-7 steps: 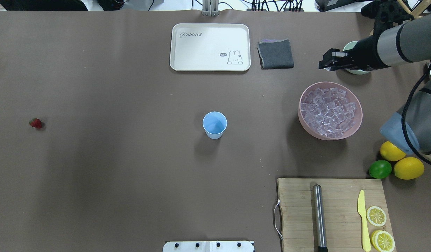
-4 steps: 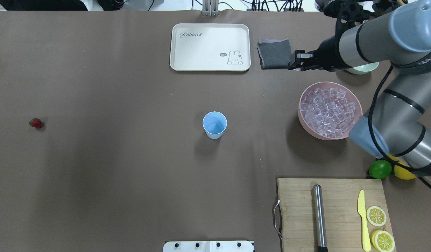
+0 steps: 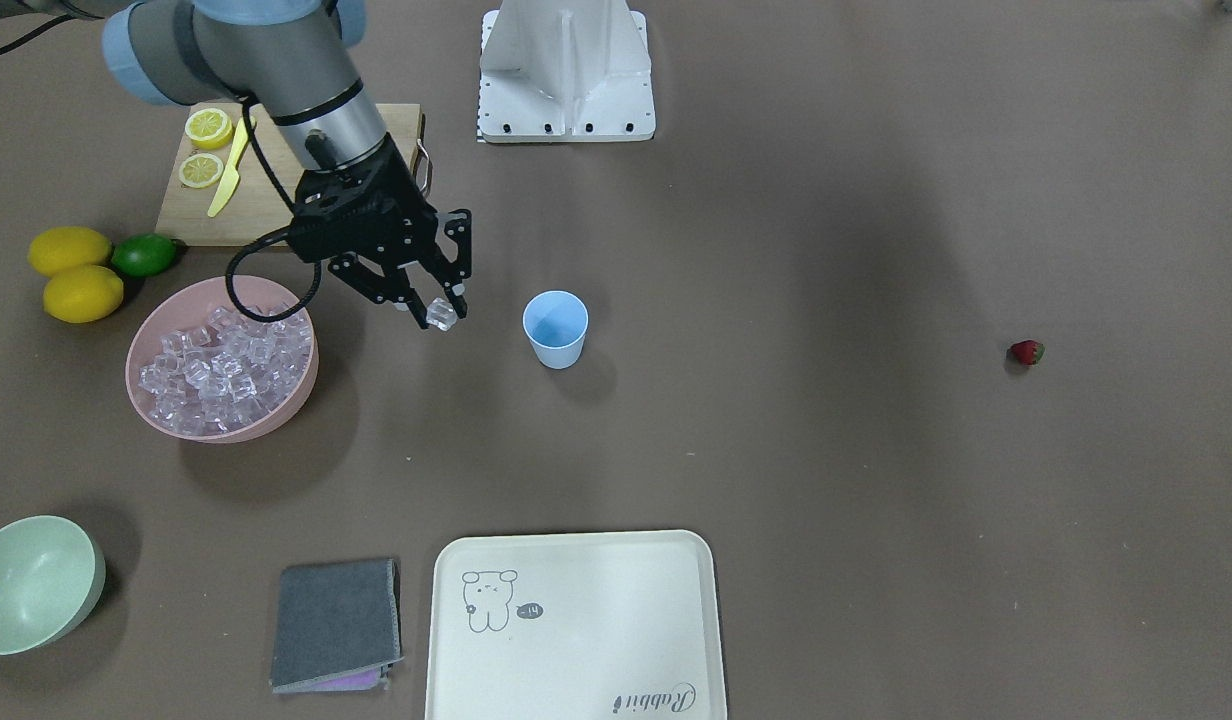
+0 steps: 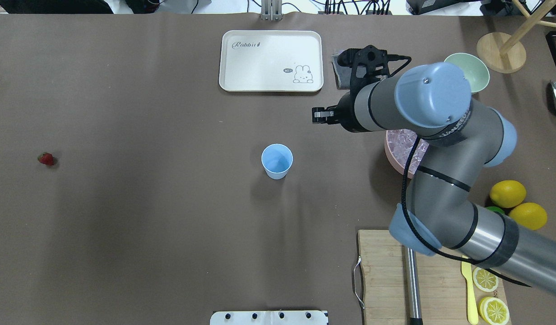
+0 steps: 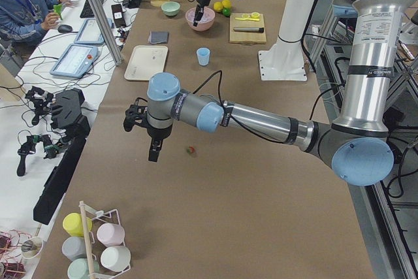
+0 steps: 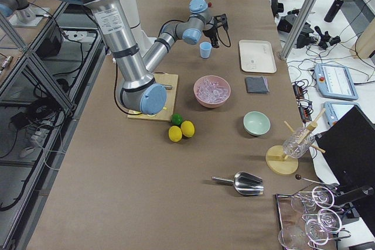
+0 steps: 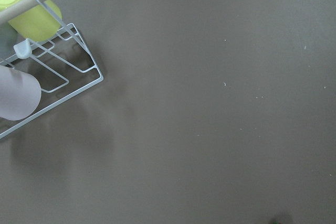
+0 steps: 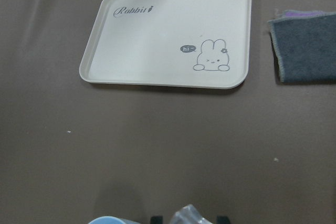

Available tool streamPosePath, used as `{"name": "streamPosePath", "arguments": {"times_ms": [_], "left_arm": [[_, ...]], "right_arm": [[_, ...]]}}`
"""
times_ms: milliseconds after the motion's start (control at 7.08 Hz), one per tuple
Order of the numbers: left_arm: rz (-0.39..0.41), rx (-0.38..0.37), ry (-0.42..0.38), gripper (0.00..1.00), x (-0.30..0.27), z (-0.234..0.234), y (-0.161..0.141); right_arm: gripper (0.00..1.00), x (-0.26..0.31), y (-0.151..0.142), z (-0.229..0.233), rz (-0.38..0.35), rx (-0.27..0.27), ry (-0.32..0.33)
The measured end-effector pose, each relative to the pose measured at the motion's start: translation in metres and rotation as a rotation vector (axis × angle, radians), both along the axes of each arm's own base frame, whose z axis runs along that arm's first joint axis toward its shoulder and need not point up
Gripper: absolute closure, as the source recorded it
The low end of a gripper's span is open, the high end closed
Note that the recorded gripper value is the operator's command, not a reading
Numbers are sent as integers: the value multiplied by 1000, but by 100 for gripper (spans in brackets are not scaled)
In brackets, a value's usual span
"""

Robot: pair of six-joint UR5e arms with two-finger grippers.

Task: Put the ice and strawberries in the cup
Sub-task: 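Carry the ice cube with the right gripper over the light-blue cup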

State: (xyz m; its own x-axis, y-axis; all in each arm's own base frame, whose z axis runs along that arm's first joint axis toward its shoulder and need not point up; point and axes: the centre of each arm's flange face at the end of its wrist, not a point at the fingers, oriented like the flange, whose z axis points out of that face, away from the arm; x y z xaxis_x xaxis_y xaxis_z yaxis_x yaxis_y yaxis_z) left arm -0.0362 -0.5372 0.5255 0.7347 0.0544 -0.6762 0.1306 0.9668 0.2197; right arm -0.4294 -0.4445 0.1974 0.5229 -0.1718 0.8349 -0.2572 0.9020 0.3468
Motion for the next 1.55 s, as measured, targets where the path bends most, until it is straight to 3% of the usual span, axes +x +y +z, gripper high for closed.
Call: {"name": "streamPosePath", "arguments": {"times_ms": [565, 989, 1130, 1554], "left_arm": [[0, -11, 2, 2, 0, 5, -1], [2, -18, 2, 2, 0, 10, 3], [2, -19, 2, 2, 0, 12, 5], [2, -22, 1, 2, 0, 15, 7]], "right_arm": [[100, -72, 29, -17, -15, 38, 28], [100, -110, 22, -15, -22, 33, 64], [78, -117, 26, -11, -27, 32, 73], [46, -126, 37, -12, -41, 37, 73]]}}
